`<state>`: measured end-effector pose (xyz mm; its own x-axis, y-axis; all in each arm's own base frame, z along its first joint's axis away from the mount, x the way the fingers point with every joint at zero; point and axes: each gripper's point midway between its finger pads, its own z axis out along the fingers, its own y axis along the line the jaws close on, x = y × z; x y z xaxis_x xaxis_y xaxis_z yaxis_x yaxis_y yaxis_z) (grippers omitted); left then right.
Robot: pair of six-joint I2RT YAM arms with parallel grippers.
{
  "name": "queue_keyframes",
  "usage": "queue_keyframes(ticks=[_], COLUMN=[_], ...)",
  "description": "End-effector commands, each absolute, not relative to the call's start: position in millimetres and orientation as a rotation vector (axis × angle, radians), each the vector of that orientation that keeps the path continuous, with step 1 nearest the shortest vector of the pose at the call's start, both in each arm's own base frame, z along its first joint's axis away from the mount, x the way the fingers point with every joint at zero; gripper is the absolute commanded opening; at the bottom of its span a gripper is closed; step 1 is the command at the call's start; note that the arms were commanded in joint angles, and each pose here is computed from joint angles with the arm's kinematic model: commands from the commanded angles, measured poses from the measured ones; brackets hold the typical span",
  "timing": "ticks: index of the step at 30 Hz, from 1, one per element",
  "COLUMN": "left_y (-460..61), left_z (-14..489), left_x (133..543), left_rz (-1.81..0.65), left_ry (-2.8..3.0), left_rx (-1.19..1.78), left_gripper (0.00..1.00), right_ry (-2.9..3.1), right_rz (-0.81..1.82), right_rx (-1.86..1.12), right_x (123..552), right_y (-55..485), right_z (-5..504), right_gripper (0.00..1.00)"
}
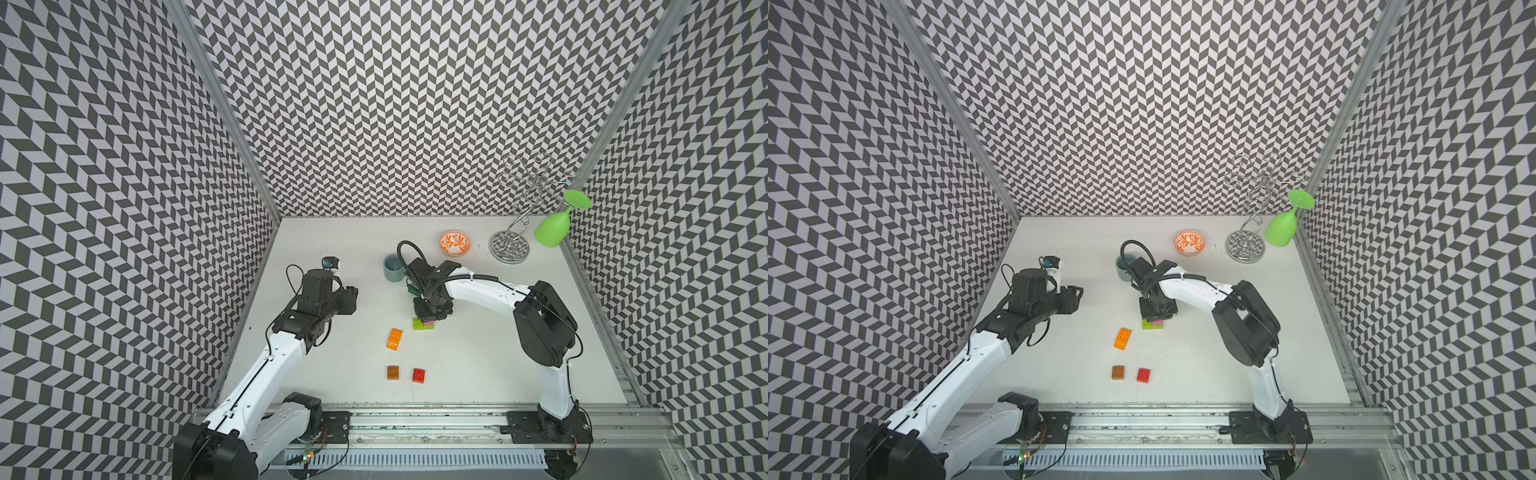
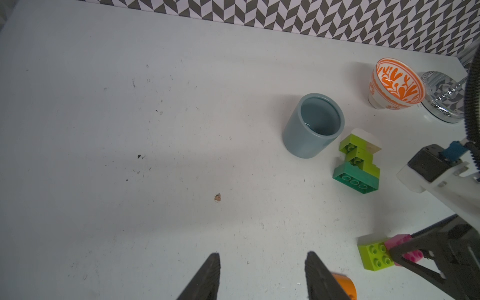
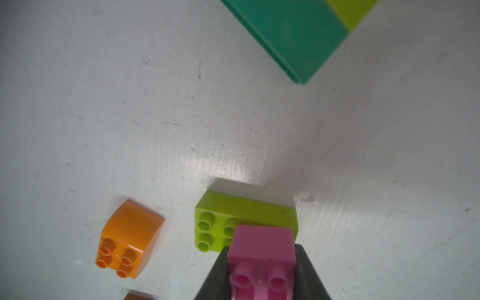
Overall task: Assemble the letter s with lego
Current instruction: Assemble the lego brick with the lego brick.
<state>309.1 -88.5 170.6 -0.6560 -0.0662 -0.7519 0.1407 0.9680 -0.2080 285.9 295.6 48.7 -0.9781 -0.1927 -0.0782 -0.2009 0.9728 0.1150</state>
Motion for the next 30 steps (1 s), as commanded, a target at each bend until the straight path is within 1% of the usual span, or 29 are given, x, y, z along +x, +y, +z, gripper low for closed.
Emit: queue_keyframes(ticks=[1, 19, 30], left_y=[-88.1, -88.0, -88.1], left_z=[179.5, 179.9, 180.9], left_x=[312.6, 312.3, 312.8], left_rz=[-0.321, -0.321, -0.322], left_ry=[2.253, 2.252, 2.249], left_rx=[0.037, 0.038, 0.038], left_gripper=[0.54, 0.54, 0.54], right_ry=[3.072, 3.117, 3.117], right_rz=[0.183, 0.174, 0.185], right_rx=[-0.291, -0.269, -0.225], right_x=[284.8, 275.9, 272.5], right_y=[292.4, 283.9, 282.4], right_z=[44.3, 29.9, 33.8], right_gripper=[0.0, 0.0, 0.0])
